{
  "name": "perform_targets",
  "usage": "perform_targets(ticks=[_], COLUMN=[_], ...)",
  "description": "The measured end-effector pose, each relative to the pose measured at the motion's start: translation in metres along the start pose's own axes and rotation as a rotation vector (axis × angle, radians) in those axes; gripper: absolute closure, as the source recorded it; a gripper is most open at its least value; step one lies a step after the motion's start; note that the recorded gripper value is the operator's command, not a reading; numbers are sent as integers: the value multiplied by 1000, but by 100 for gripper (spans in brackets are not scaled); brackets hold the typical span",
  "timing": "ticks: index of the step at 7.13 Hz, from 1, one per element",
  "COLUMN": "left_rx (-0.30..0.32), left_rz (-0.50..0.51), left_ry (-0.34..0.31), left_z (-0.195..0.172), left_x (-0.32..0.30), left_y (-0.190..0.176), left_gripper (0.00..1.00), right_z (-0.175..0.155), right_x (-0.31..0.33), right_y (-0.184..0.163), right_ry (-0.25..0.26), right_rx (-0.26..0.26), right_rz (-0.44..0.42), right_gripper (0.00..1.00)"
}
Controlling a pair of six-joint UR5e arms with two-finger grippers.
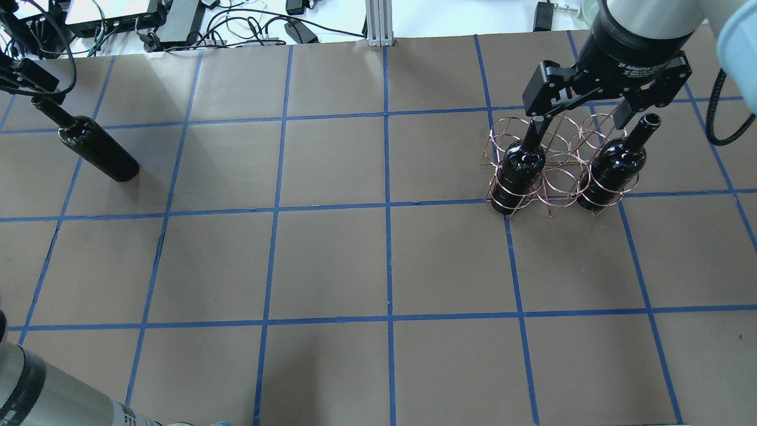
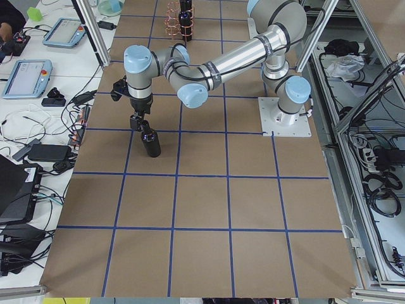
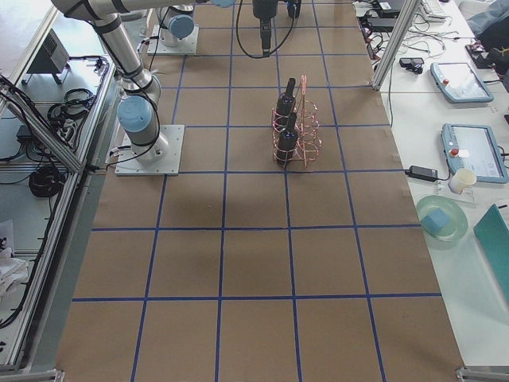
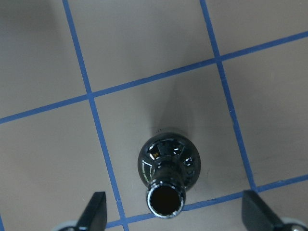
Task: Place wine into wine basket
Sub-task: 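Close the left gripper on the bottle neck and lift it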
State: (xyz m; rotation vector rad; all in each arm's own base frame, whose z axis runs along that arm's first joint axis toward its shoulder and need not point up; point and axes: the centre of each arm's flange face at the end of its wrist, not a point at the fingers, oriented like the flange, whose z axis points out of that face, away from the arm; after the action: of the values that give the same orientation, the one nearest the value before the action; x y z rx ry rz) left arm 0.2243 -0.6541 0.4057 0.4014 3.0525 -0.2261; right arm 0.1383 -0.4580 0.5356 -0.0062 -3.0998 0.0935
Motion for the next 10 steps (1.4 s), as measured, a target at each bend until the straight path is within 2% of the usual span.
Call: perform_targets(ticks=[5,6,7,9,10], left_rx=[-21,-26,-32,-56,-65], left_rz=[-1,-2,-3,-9,-12], left_ry=[20,23,26,45,55], left_z=[27,28,29,32,33], left_x=[-6,-5,-5,-3,-2], left_y=[-3,-3,-2,0,2], left_gripper=[21,26,53,99,100], right_z=[1,1,1,1,1], right_x=[0,0,0,0,0], right_y=[1,0,1,1,1], right_ry=[1,2,2,2,2], right_rx=[-2,-2,-3,-3,-3], right_rz=[0,0,0,-1,-1], right_gripper=[0,0,0,0,0])
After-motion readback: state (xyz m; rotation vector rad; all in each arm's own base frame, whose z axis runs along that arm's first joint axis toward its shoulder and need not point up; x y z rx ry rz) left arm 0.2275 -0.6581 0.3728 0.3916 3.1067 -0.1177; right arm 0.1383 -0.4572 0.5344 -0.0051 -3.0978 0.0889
